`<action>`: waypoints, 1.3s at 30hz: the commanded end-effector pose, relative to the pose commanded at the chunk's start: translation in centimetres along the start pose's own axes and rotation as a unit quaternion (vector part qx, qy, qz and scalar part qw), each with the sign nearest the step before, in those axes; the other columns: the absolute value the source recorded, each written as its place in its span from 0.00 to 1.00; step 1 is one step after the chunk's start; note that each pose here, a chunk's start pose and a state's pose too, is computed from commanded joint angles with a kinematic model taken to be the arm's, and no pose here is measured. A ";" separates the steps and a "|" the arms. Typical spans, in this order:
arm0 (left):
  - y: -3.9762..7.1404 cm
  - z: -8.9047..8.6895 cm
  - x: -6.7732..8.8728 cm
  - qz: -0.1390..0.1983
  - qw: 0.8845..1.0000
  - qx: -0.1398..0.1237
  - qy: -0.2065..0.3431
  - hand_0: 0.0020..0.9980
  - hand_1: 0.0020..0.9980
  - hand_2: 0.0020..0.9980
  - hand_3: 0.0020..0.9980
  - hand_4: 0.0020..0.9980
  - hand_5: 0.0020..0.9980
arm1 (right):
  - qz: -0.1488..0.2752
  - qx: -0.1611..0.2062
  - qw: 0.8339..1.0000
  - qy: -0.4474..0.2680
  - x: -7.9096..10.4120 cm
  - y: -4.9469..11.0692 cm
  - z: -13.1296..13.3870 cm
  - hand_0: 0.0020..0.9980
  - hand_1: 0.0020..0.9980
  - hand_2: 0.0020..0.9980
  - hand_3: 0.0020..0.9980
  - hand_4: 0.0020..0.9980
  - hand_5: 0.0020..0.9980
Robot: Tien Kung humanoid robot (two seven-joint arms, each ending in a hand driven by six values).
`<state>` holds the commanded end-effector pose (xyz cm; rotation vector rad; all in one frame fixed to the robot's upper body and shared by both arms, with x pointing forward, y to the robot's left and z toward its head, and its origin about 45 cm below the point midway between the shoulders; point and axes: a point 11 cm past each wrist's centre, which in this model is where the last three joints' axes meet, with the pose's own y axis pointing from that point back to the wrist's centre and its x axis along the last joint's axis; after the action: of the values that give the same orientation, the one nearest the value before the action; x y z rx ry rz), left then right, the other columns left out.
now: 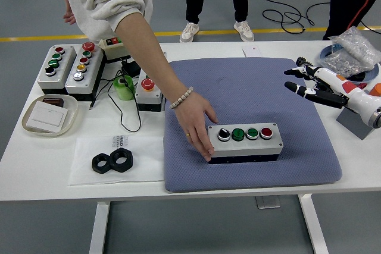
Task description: Pick up the button,place it on the desk,press the button,press the button
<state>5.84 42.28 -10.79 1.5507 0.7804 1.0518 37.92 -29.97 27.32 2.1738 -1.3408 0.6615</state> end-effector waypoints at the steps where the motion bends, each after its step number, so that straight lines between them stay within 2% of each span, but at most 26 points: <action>1: 0.0 0.0 0.0 0.000 1.000 0.000 0.000 0.74 0.90 0.97 0.76 0.57 1.00 | 0.001 0.002 1.000 -0.011 -0.2 0.0 0.2 0.95 0.90 0.89 0.85 0.82 0.95; 4: 0.0 -0.1 -0.1 -0.001 1.000 0.001 -0.002 0.74 0.90 0.97 0.76 0.57 1.00 | 0.005 0.004 1.000 -0.017 -0.7 0.2 0.7 0.95 0.90 0.89 0.85 0.82 0.95; 5: 0.0 -0.1 -0.3 -0.003 1.000 0.002 -0.003 0.74 0.90 0.97 0.76 0.57 1.00 | 0.005 0.008 1.000 -0.023 -1.2 0.3 0.9 0.94 0.88 0.87 0.81 0.78 0.88; 10: -0.1 -0.1 -0.7 -0.006 1.000 0.002 -0.005 0.74 0.90 0.97 0.76 0.57 1.00 | 0.017 0.002 0.999 -0.039 -2.0 0.8 2.0 0.94 0.88 0.87 0.81 0.78 0.88; 11: -0.1 0.0 -0.8 -0.007 1.000 0.001 -0.006 0.74 0.90 0.97 0.76 0.57 1.00 | 0.021 -0.003 0.999 -0.041 -2.2 1.0 2.4 0.94 0.88 0.87 0.81 0.76 0.84; 20: -0.1 0.2 -0.9 -0.007 1.000 0.001 -0.007 0.74 0.90 0.97 0.76 0.57 1.00 | 0.022 -0.009 0.998 -0.051 -3.0 1.6 3.5 0.94 0.88 0.87 0.81 0.78 0.84; 22: -0.1 0.2 -1.0 -0.007 1.000 0.001 -0.007 0.74 0.90 0.97 0.76 0.57 1.00 | 0.024 -0.010 0.998 -0.050 -2.9 1.6 3.5 0.94 0.88 0.87 0.81 0.78 0.84; 23: -0.1 0.2 -1.0 -0.007 1.000 0.000 -0.006 0.74 0.90 0.97 0.77 0.57 1.00 | 0.026 -0.010 0.998 -0.051 -2.9 1.6 3.6 0.93 0.88 0.86 0.80 0.70 0.76; 31: -0.2 0.1 -1.4 -0.010 1.000 0.001 -0.005 0.74 0.90 0.97 0.77 0.57 1.00 | 0.054 -0.026 0.997 -0.052 -1.8 1.8 4.6 0.93 0.88 0.86 0.80 0.69 0.73; 39: -0.1 0.4 -1.2 -0.008 1.000 -0.002 -0.004 0.74 0.90 0.97 0.77 0.57 1.00 | 0.057 -0.036 0.997 -0.045 -1.6 2.3 5.1 0.93 0.88 0.86 0.80 0.69 0.71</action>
<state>5.72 41.12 -11.19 1.5428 0.7841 1.0351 35.96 -33.02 22.79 2.1052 -1.5204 0.5549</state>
